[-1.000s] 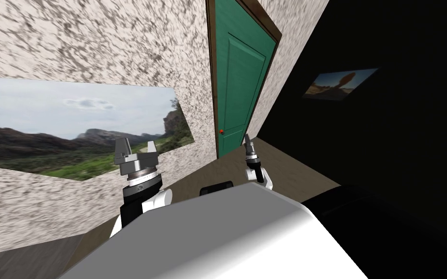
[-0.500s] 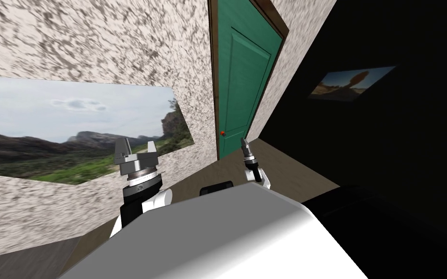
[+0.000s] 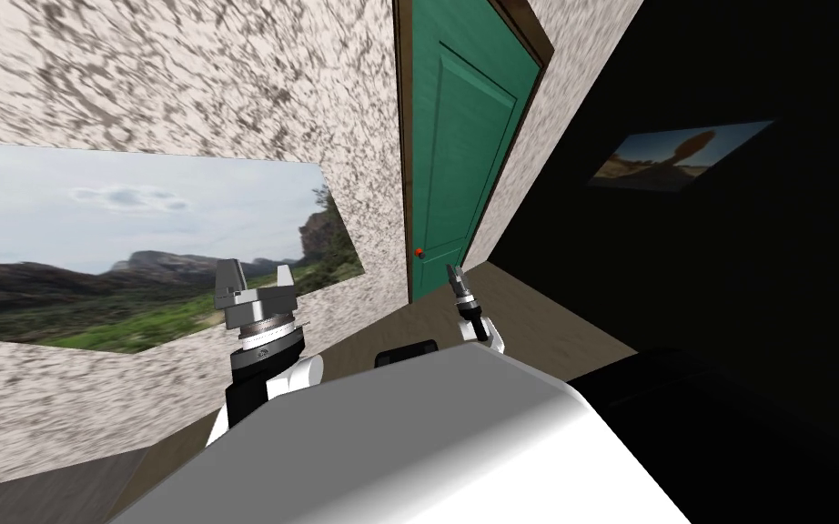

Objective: Pull the door open

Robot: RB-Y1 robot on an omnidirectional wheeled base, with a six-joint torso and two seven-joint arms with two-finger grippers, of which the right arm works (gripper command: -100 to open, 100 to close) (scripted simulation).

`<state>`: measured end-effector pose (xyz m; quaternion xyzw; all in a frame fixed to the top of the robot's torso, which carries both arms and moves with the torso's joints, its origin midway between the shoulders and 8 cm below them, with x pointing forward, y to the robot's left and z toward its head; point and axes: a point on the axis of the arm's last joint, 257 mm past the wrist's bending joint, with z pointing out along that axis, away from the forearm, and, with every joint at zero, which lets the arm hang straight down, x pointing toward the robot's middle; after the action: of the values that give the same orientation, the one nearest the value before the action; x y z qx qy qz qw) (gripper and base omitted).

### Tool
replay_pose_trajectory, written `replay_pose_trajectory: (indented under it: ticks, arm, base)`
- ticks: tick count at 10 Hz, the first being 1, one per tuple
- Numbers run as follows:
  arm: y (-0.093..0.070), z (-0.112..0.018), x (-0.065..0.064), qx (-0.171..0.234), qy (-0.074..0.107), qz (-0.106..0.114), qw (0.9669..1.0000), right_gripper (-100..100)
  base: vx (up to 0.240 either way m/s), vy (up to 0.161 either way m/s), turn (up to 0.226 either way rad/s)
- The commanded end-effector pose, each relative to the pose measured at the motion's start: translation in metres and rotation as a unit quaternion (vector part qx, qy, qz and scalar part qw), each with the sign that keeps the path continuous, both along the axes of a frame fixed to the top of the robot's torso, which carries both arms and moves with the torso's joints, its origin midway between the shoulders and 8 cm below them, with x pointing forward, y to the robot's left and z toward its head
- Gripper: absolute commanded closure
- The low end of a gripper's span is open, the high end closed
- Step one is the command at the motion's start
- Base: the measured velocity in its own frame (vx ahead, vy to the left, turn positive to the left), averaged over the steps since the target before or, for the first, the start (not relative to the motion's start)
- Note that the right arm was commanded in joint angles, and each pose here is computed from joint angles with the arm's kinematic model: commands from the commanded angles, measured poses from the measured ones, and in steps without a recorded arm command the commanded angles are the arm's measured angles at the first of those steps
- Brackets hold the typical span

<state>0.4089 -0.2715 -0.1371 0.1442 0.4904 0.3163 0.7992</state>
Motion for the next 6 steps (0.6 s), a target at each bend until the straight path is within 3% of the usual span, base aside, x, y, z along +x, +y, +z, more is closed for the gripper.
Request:
replay_pose_trajectory:
  ticks: [1, 2, 6]
  arm:
    - [0.002, -0.017, 0.003, -0.026, 0.013, -0.007, 0.9996, -100]
    - [0.002, -0.018, 0.003, -0.025, 0.014, -0.007, 0.9996, -100]
    - [0.005, -0.060, 0.010, -0.087, 0.045, -0.020, 0.9950, -100]
  base:
    - [0.094, -0.030, 0.040]
    - [0.062, -0.019, 0.019]
    - [0.079, -0.018, 0.040]
